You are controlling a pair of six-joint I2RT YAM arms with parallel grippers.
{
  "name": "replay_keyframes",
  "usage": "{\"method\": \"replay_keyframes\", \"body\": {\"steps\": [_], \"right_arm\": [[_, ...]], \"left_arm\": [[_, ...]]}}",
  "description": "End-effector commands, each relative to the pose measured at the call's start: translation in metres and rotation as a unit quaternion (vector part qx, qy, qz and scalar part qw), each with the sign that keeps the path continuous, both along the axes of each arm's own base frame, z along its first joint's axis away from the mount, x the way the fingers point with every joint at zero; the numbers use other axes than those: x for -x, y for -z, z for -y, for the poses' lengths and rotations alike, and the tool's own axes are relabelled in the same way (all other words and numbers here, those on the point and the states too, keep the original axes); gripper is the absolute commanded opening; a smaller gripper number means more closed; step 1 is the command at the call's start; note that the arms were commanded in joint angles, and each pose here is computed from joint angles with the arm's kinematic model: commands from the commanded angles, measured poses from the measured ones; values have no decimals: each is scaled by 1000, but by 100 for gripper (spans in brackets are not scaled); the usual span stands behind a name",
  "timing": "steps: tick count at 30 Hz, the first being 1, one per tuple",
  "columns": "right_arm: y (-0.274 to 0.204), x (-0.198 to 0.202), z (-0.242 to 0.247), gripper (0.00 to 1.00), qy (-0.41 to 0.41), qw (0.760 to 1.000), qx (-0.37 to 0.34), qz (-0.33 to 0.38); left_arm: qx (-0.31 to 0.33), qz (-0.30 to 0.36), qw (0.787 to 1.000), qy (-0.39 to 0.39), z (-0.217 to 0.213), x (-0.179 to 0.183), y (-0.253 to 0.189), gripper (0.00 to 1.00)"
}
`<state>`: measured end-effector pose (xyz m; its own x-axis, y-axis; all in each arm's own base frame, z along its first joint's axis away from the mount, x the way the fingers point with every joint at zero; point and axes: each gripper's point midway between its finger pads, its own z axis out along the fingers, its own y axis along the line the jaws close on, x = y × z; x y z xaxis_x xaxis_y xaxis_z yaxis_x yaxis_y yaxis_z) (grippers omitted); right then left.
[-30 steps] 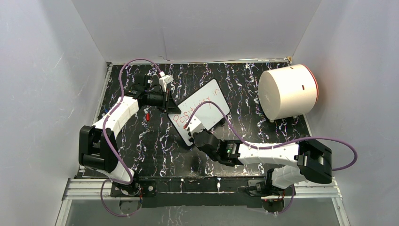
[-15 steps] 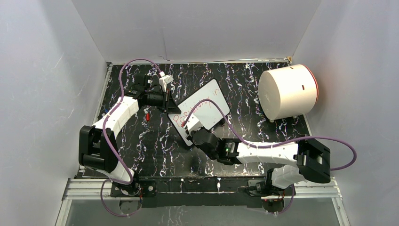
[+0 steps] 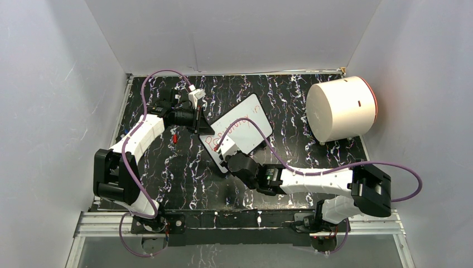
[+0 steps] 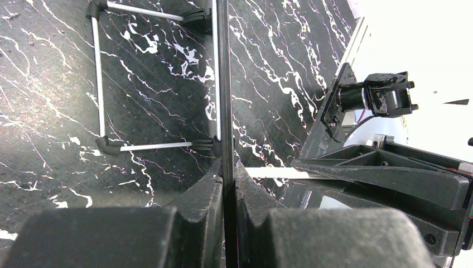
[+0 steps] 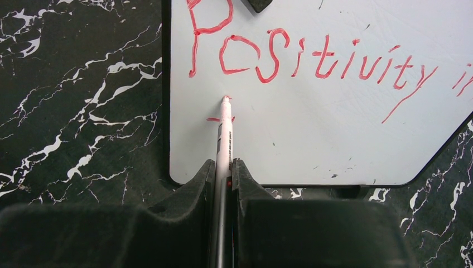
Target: Write a sentence on the whiteboard
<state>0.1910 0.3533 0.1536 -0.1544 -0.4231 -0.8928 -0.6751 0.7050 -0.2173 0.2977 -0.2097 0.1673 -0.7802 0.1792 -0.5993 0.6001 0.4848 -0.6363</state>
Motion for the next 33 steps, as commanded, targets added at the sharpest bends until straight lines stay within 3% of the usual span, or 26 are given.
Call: {"method": "replay_keyframes", "body": {"steps": [1, 19, 33], "right_arm": [[-24, -6, -4, 0, 17, 999, -31, 9], [5, -4, 11, 0, 41, 999, 1, -18], [-19, -7, -8, 0, 16, 999, -34, 4]], "left_arm": [[-35, -35, 999, -8, -6, 7, 22, 0], [-34, -36, 999, -7, -6, 8, 21, 0], [-33, -35, 999, -7, -6, 8, 20, 0]]}}
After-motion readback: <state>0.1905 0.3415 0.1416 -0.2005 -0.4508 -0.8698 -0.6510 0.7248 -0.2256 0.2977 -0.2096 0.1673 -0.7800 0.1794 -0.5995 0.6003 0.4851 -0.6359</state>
